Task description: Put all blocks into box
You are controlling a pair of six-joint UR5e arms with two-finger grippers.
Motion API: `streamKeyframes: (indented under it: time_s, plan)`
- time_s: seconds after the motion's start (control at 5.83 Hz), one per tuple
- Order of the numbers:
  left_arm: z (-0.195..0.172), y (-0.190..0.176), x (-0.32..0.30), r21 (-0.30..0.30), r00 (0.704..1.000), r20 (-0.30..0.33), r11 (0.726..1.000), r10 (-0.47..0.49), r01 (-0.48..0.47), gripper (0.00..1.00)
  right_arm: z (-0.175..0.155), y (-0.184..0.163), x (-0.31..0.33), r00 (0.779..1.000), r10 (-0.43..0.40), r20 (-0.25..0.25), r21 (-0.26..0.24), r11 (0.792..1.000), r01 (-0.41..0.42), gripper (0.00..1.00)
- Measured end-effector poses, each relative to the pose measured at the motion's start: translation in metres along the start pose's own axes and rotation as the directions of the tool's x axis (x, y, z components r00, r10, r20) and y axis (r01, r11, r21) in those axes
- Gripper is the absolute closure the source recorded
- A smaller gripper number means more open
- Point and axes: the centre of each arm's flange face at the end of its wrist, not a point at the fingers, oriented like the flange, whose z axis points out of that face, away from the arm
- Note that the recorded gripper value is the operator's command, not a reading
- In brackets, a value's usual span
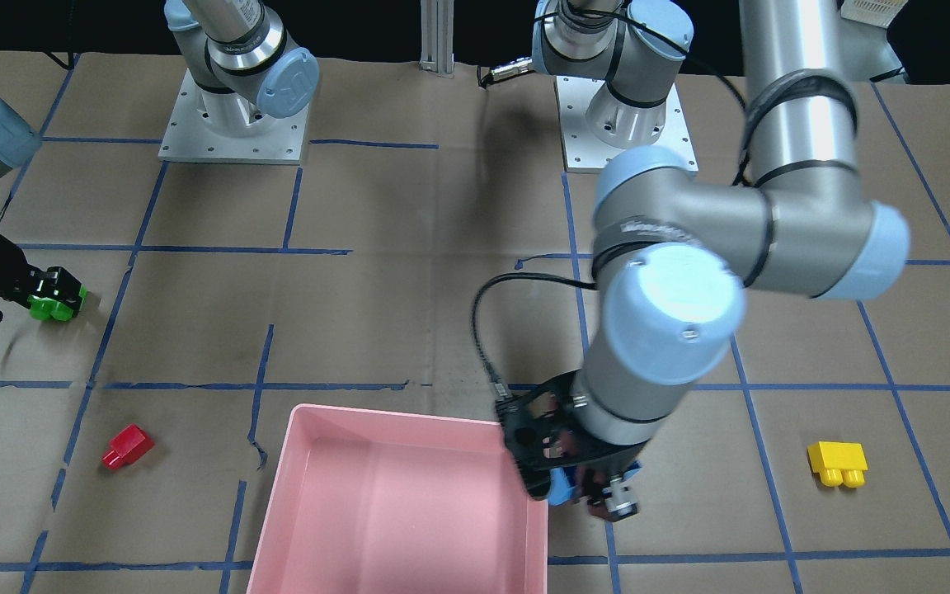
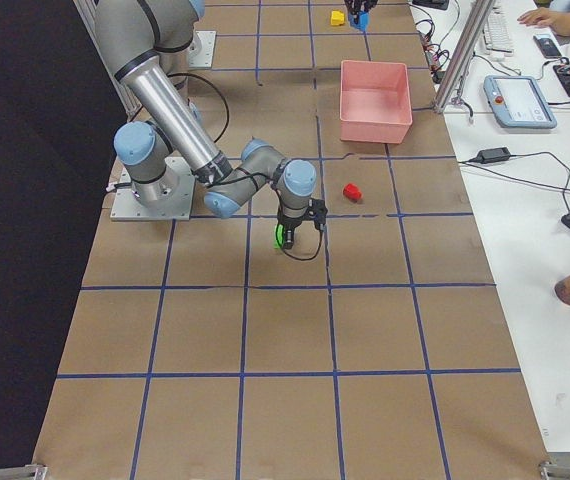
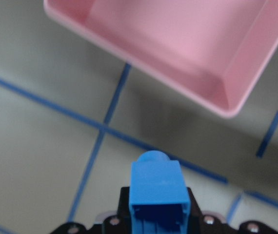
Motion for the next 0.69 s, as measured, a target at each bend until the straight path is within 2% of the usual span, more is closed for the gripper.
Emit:
streamKeyframes:
  time_s: [0.17, 0.34, 0.69]
  plan:
    - [0.023, -0.036, -0.006, 0.008, 0.999, 0.015, 0.999, 0.033, -0.033, 1.0, -0.024, -0.013, 0.009, 1.0, 0.007, -0.028, 0.037, 0.999, -0.006, 0.61]
    - [0.043, -0.052, -0.012, 0.018, 0.999, 0.01, 0.999, 0.042, -0.042, 0.13, -0.063, -0.035, 0.022, 0.999, 0.018, -0.048, 0.072, 0.997, -0.015, 0.61]
    - [0.055, -0.056, -0.014, 0.021, 0.999, -0.011, 0.999, 0.032, -0.031, 0.09, -0.16, -0.078, 0.024, 0.999, 0.011, -0.048, 0.087, 0.996, -0.007, 0.61]
